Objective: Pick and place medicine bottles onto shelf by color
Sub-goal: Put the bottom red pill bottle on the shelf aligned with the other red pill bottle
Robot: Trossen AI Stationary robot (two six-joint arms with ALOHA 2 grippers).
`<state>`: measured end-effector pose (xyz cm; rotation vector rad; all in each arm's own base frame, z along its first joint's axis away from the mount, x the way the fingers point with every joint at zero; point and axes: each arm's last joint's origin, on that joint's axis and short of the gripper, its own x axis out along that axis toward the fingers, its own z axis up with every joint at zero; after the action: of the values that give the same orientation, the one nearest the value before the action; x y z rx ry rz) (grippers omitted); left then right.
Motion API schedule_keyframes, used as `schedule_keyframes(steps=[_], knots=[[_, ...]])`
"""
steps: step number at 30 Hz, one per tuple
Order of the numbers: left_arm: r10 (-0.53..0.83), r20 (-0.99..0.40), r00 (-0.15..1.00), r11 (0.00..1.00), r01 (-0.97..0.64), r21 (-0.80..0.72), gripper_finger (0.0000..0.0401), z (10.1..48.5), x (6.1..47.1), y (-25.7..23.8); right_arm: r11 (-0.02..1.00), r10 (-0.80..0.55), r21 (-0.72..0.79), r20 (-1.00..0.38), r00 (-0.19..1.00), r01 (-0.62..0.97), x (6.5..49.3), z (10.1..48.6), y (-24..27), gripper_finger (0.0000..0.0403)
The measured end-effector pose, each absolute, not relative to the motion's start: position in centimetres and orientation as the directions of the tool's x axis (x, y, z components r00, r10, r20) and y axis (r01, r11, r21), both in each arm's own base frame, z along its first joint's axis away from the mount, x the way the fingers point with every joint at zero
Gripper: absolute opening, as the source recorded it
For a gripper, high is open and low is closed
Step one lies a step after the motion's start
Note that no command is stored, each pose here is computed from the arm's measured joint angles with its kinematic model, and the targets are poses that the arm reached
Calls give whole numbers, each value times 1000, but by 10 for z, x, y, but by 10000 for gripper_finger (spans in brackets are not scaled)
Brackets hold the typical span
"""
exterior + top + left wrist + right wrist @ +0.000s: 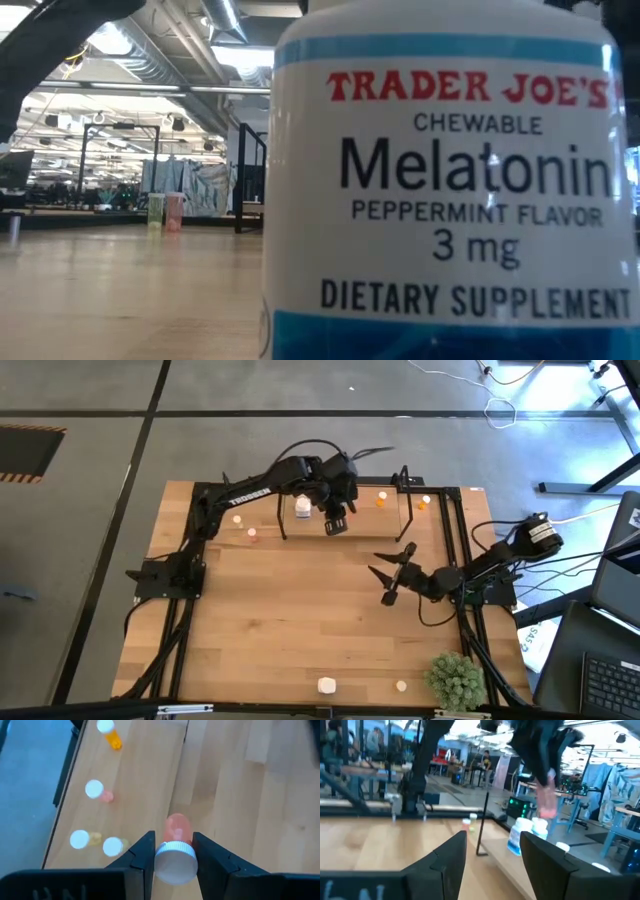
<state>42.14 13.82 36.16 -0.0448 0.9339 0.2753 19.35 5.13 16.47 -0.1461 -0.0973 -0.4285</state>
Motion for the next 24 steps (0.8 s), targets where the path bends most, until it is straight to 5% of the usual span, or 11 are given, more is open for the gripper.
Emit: schedule_keyframes(steps=[24], knots=[[242, -876, 418, 967, -34, 251, 101, 266, 476, 136, 738, -610, -242, 158, 776, 630, 168, 196, 58, 188]])
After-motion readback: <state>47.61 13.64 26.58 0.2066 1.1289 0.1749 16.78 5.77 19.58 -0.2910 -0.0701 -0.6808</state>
